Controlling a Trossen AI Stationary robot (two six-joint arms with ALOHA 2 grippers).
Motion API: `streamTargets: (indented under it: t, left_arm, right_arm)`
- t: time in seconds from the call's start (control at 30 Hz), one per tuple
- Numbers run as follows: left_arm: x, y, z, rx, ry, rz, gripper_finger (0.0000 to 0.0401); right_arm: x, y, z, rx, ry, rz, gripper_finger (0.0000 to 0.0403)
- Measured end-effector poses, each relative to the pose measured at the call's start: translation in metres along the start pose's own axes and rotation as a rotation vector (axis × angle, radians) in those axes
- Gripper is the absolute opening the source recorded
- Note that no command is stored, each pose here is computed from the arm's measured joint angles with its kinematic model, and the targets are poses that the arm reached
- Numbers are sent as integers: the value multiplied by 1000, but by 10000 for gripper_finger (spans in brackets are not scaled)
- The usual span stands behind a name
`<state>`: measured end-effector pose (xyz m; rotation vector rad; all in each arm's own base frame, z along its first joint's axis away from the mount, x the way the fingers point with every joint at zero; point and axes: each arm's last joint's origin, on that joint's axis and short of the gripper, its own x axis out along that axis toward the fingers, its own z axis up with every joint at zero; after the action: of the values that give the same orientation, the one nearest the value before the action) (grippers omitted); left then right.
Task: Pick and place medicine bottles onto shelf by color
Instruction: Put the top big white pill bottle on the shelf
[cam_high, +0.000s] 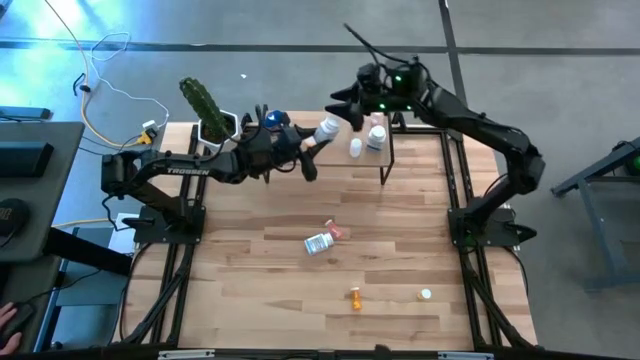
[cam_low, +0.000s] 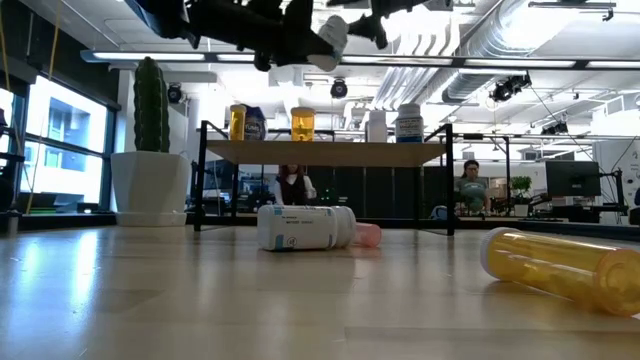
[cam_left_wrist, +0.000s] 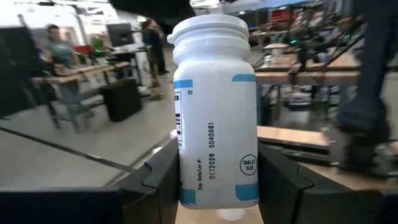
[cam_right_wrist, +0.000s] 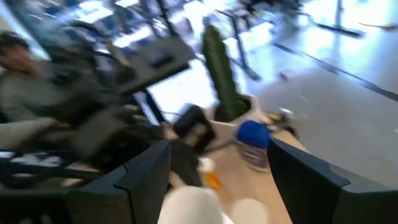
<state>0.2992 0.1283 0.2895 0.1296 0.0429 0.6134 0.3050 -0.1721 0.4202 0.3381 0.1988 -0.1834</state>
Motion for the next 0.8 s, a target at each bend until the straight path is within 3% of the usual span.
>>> streamTargets:
  t: [0.23, 0.53, 0.8]
  left_arm:
    - [2, 12, -2, 54, 14, 83, 151]
    - [3, 20, -3, 54, 26, 150, 152]
    - [3, 20, -3, 54, 29, 152, 152]
  right_arm:
    - [4, -12, 18, 96, 64, -115, 257]
    - [16, -17, 19, 228, 69, -128, 257]
    - [26, -10, 11, 234, 118, -116, 257]
